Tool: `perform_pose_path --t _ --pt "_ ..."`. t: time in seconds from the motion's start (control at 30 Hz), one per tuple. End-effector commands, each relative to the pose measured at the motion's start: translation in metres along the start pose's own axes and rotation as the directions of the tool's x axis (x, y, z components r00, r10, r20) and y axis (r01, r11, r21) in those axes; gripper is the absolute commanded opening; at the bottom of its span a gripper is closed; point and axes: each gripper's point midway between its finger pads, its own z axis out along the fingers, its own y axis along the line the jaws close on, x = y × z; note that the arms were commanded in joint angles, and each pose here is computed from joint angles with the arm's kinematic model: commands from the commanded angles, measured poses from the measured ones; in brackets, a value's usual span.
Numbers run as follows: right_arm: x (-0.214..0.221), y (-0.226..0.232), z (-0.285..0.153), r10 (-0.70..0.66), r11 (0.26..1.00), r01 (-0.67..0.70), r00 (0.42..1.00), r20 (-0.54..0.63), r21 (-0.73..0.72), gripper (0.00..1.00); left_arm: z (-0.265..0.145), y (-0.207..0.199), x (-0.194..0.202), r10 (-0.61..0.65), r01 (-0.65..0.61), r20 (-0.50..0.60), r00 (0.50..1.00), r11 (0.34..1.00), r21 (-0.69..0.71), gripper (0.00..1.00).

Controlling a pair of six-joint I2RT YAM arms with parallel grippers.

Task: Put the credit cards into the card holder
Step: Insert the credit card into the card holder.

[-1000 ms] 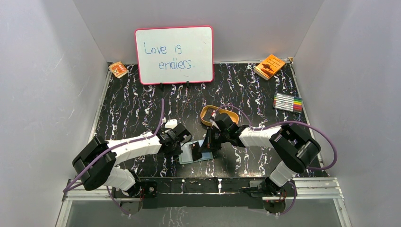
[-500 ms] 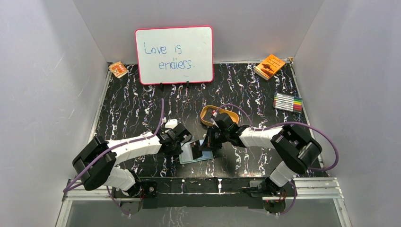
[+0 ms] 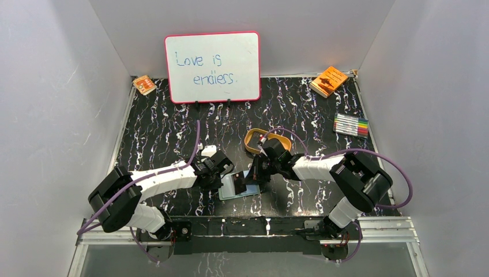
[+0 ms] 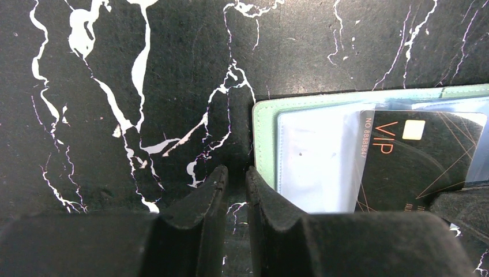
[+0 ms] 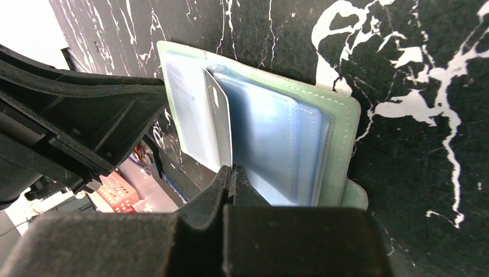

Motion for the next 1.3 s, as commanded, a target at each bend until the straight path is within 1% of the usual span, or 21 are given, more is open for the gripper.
perform_pose_path --t 0.0,0.67,1.27 --pt "0.008 -0.006 0.006 0.018 1.0 -0.018 1.0 -0.013 0.013 0.0 0.011 0.007 0.025 -0.005 0.004 -0.09 0.996 1.0 -0.011 0.16" --pt "0.018 0.001 0.016 0.039 0.999 -0.041 0.997 -0.062 -0.027 0.0 0.012 0.006 0.028 -0.011 0.011 -0.099 0.995 1.0 -0.003 0.14" --pt "0.018 0.015 0.024 0.006 0.999 -0.009 0.997 -0.079 -0.034 0.0 0.014 0.005 0.03 -0.01 0.01 -0.107 0.994 1.0 0.002 0.12"
